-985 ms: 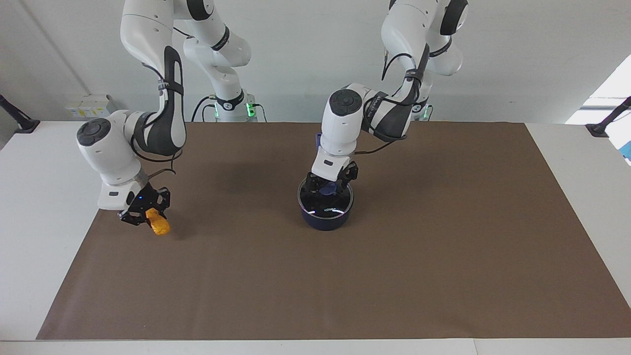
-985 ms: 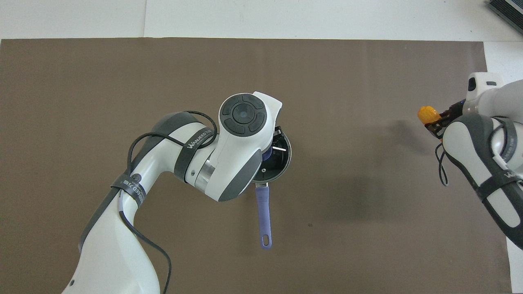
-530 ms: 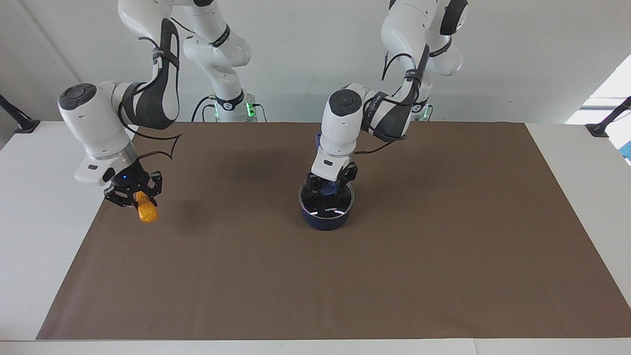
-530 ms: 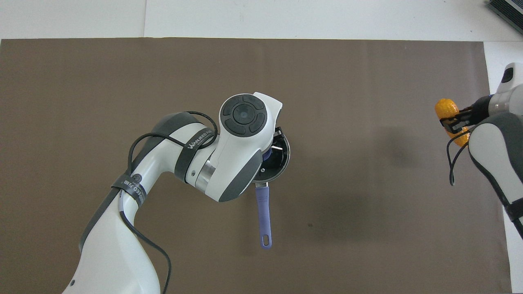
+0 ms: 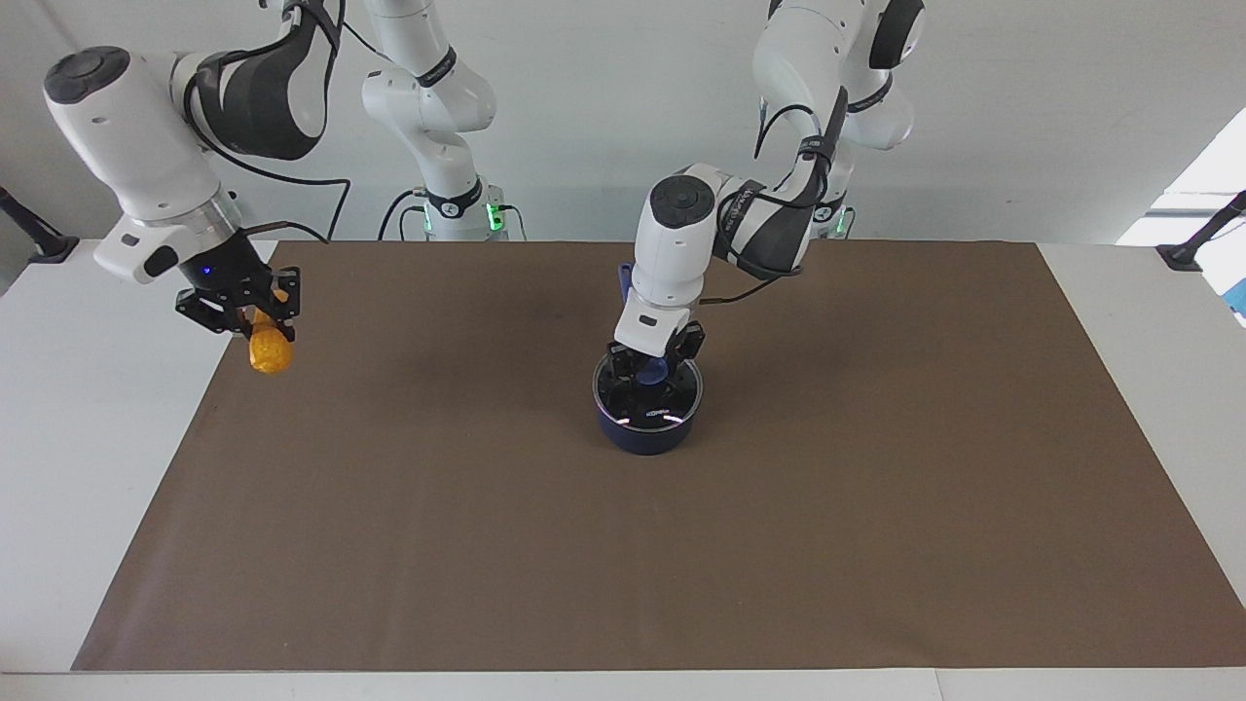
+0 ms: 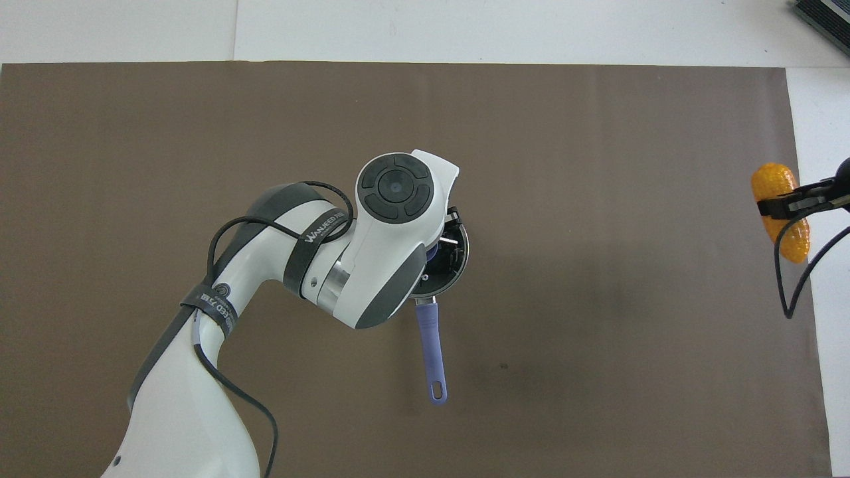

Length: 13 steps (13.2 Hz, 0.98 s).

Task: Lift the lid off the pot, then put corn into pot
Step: 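Hold the lid with the left gripper while the right gripper grasps the corn, then lift the lid aside with the left gripper while the right gripper carries corn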

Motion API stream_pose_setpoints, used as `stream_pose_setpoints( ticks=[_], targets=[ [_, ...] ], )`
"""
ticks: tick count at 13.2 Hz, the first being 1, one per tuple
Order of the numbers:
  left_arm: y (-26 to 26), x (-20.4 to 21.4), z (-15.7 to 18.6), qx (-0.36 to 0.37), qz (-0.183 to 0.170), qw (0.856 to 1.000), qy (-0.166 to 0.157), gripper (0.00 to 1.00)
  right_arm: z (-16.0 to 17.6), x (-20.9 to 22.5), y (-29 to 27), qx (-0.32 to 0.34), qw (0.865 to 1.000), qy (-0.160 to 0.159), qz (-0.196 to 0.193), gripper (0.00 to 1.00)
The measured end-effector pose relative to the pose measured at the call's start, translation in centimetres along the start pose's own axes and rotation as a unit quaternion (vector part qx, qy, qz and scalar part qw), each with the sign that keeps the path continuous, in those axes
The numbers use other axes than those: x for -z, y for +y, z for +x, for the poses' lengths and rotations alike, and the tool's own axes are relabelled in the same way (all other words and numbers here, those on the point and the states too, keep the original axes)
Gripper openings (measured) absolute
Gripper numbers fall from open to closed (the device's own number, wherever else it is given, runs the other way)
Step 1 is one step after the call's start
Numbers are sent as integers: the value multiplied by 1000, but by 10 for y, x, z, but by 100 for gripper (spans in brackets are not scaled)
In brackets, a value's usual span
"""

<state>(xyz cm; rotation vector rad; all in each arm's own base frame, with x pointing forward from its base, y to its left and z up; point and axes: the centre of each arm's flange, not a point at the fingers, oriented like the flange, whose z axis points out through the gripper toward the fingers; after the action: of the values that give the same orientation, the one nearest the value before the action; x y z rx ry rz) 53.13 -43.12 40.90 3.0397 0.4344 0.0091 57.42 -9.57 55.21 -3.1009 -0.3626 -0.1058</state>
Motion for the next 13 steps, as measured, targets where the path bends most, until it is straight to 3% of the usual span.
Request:
stream_pose_setpoints(
  ticks=[3, 7, 13],
  targets=[
    [1, 10, 0, 2, -2, 1000, 1, 65, 2, -1, -22, -63, 998, -20, 8, 39],
    [-17, 52, 11, 2, 4, 1000, -1, 65, 16, -3, -70, -93, 995, -26, 10, 39],
    [-107, 82, 91, -81, 16, 997, -11, 65, 35, -5, -156, -107, 994, -24, 11, 39]
  ],
)
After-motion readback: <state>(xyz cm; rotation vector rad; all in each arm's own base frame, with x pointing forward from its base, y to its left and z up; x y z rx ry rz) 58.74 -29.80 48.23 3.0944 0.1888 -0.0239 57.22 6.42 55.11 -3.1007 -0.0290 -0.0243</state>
